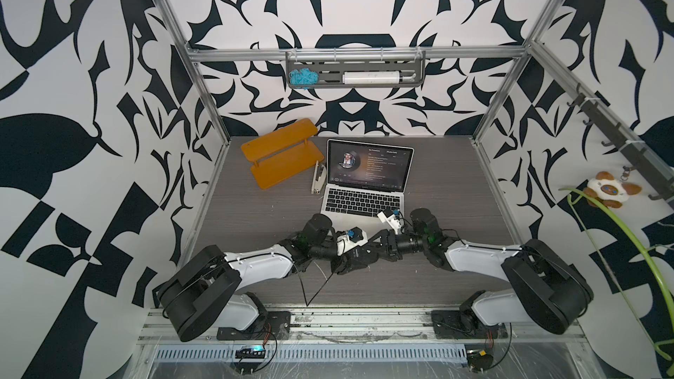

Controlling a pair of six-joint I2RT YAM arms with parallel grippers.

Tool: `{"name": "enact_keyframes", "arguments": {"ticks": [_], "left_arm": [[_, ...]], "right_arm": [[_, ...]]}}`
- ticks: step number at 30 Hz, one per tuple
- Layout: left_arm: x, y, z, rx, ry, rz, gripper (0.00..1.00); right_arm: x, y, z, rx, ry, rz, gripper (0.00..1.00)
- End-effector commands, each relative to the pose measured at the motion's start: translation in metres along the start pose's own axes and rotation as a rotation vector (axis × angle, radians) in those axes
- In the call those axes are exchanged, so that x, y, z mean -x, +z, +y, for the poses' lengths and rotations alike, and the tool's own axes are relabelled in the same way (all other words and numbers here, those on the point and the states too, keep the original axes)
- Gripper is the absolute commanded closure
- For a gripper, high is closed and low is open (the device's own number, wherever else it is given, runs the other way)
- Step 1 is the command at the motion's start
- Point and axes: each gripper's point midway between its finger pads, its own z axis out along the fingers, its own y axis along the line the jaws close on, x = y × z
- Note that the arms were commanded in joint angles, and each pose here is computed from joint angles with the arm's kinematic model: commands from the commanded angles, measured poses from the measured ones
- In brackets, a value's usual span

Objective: Remove the wireless mouse receiver from the laptop
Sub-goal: Pick up the mouse from the center of the board.

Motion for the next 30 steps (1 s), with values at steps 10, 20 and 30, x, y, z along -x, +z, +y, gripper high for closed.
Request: {"name": "enact_keyframes", "arguments": {"ticks": [10, 20, 30], "left_arm": [[0.009, -0.003, -0.002, 0.002, 0.012, -0.038, 0.89], [0.011, -0.004, 0.002, 0.019, -0.06, -0.054, 0.16], [0.055, -0.062, 0.061, 0.119, -0.697, -0.279, 0.01]], "right_arm": [[-0.001, 0.014, 0.022, 0.087, -0.052, 0.03, 0.72], [0.005, 0.014, 0.03, 0.093, -0.079, 0.007, 0.97], [0.062, -0.046, 0.026, 0.013, -0.119, -0.213, 1.0]]}}
